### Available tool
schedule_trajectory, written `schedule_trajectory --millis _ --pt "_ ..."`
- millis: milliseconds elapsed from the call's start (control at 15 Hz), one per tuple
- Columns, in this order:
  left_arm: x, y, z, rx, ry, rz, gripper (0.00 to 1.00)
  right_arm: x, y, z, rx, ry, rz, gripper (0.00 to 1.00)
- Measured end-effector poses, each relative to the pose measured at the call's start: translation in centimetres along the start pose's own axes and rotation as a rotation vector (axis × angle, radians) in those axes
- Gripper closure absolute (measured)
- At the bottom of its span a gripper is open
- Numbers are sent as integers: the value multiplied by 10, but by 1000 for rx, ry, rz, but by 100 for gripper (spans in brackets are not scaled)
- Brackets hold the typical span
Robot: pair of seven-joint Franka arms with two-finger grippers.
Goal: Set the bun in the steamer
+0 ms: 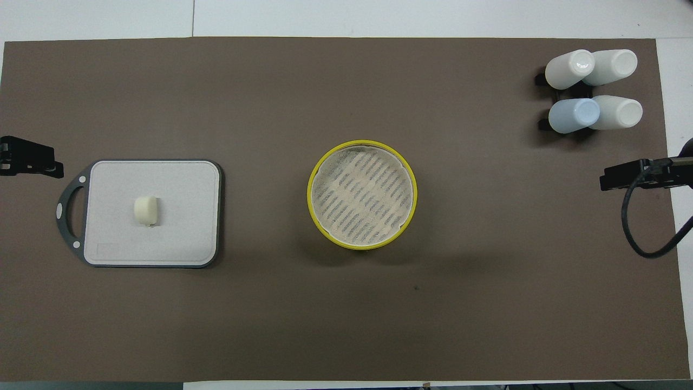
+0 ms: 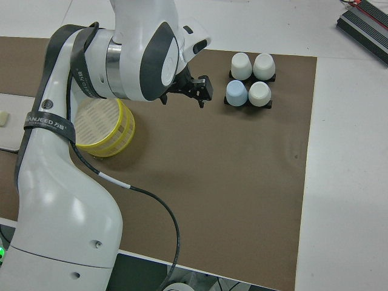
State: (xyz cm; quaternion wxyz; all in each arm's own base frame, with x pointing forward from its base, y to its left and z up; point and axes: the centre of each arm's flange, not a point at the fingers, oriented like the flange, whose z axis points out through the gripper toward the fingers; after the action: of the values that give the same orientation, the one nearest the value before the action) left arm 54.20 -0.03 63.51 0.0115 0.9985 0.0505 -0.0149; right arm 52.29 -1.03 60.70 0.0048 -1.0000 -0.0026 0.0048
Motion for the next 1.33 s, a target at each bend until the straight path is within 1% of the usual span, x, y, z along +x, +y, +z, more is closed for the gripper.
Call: schedule_trajectory --millis 733,933,1067,1200,1333 --pt "0 0 0 0 0 1 0 0 -2 0 0 1 -3 0" --pt "0 0 1 0 -1 -23 0 0 -2 0 0 1 -3 0" --pt "0 -5 -1 -2 19 -37 0 0 -2 0 0 1 -3 0" --pt "-1 -11 12 -4 46 -34 0 0 -1 0 0 1 -2 0" --pt "-5 -16 45 -2 38 4 0 0 0 0 0 1 0 0"
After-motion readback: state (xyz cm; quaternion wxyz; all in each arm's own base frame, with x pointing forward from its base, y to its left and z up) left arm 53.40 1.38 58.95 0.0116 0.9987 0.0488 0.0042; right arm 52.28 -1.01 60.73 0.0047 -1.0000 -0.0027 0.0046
